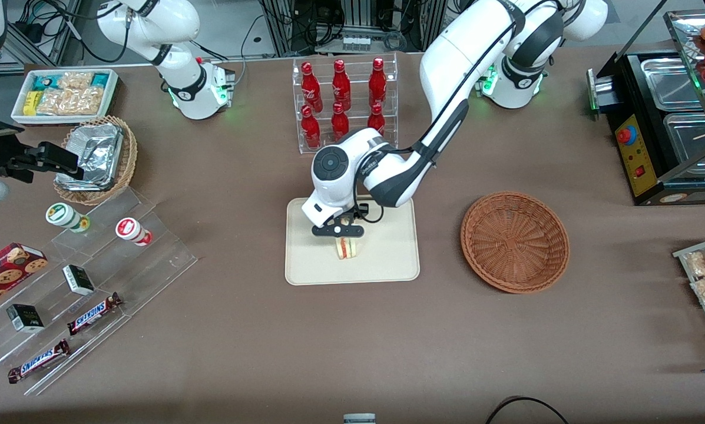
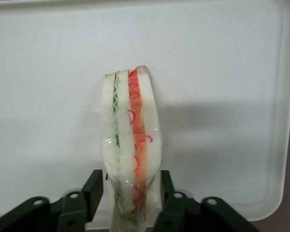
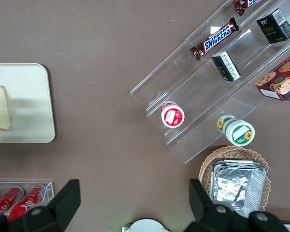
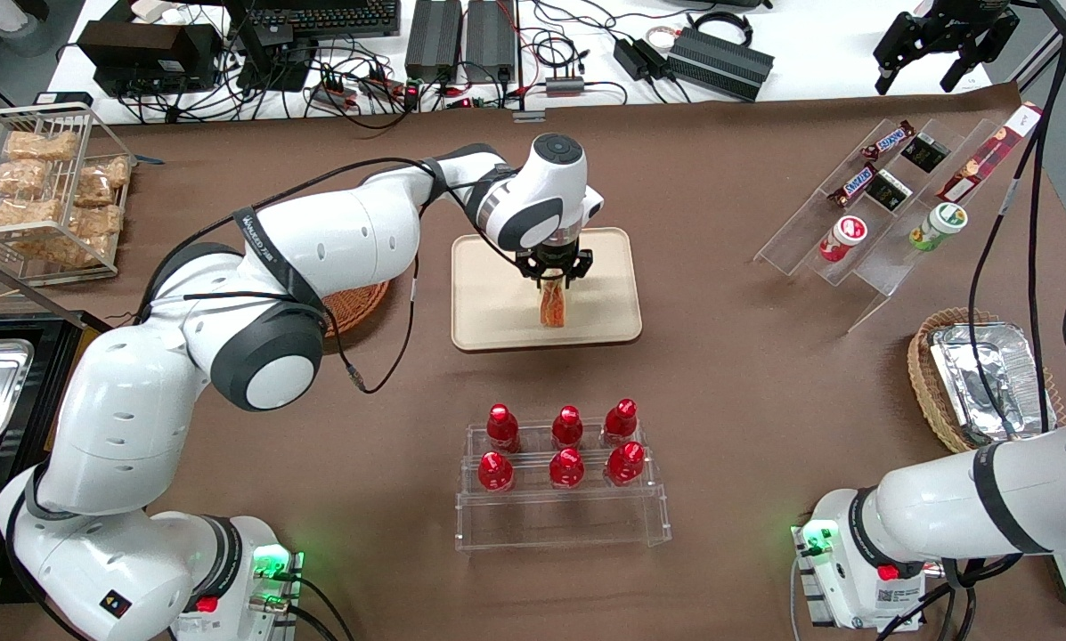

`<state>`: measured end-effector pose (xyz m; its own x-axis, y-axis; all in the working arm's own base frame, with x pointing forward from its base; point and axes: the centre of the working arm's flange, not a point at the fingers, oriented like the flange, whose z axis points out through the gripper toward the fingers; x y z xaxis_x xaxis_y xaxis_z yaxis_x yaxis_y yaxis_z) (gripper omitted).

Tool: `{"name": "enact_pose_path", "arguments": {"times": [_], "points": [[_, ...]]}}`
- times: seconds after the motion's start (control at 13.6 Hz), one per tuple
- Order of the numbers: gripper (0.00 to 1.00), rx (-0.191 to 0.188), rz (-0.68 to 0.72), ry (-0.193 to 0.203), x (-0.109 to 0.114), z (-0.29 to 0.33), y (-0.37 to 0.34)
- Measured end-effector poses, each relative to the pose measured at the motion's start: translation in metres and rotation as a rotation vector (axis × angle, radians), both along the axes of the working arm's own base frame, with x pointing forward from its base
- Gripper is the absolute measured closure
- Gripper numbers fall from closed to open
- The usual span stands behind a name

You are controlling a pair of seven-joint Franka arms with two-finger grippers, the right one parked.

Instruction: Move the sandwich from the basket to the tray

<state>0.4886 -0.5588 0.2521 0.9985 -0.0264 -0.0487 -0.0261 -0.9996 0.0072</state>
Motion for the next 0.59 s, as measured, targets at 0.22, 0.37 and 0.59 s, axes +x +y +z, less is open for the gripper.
{"name": "enact_pose_path", "arguments": {"times": [0.22, 0.37, 0.59], "points": [[0.07, 0.017, 0.032, -0.016, 0.016, 0.051, 0.014], [0.00, 0.053, 0.076, -0.015, 0.032, 0.101, 0.045], [0.00, 0.067, 0.188, -0.036, 0.071, 0.174, 0.117]]}}
